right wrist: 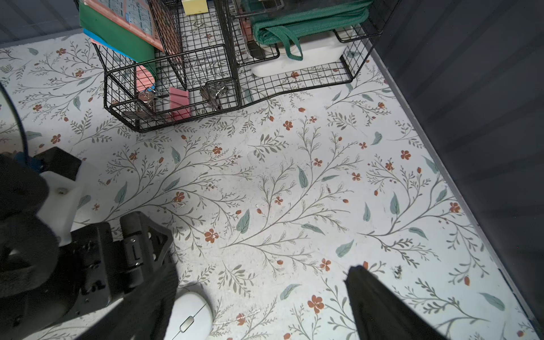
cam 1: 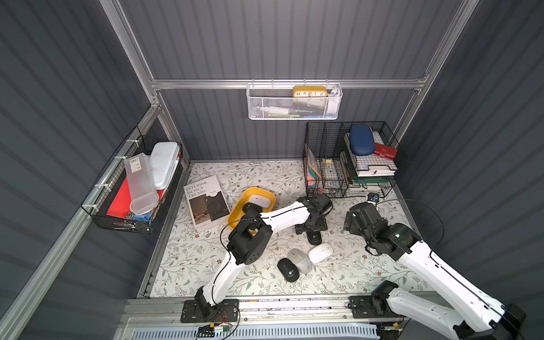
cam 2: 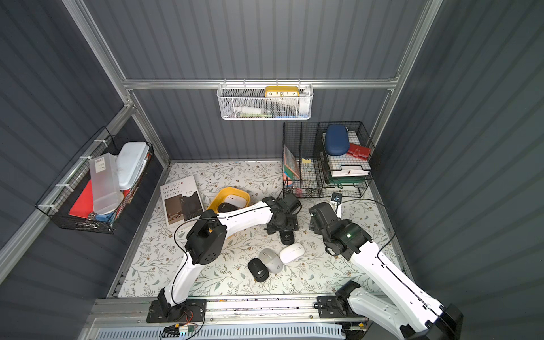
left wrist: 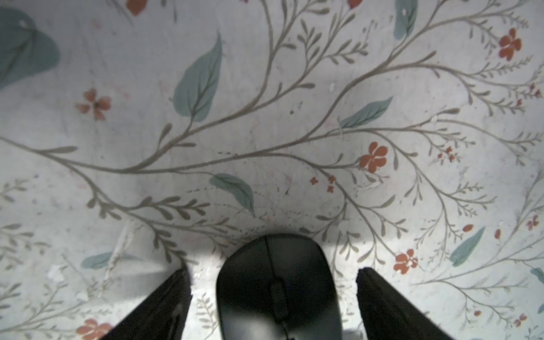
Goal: Put the mouse in the storage box
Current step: Pick up the mouse from the center of the board.
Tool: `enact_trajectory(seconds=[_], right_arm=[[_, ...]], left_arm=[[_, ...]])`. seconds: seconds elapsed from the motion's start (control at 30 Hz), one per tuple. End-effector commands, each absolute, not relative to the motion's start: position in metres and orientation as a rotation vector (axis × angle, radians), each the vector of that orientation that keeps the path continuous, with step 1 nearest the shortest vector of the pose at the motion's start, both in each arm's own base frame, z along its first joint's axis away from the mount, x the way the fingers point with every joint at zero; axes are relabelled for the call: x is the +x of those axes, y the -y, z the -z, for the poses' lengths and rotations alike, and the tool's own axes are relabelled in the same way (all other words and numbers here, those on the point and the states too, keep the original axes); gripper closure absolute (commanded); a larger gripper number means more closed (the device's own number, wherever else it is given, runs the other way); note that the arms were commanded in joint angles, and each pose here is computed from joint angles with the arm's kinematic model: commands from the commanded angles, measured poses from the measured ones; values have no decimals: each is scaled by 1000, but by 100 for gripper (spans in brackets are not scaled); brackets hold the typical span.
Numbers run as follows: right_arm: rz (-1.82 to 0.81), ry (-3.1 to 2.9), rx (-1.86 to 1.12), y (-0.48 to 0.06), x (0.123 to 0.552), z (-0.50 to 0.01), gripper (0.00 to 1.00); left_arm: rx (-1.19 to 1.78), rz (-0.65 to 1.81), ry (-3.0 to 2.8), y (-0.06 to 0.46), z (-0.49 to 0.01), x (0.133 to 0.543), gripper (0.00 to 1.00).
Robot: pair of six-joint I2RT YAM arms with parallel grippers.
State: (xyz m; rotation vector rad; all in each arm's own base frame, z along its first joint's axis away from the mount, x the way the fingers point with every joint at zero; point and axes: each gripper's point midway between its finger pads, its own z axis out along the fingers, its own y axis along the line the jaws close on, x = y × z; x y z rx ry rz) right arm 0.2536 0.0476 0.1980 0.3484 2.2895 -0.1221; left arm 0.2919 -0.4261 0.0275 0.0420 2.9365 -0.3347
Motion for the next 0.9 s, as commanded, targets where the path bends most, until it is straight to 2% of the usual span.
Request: enact_trajectory(seconds=[0.0,0.5,0.7,0.87], right_arm=[[121,-2254,390,-40,250,-202,6],[103,-2219,401,-37,248,-207,6],[112,-2217,391,-36,247,-209,6],[101,-2222,392,-37,247,-209,6]], left_arm=[[75,156,-2992,409,-5,282,10],[180,67,-3040,411,12,252,23],[125,98,-3021,414,4,255,37],[36,139,-2958,408,-28,269,49]])
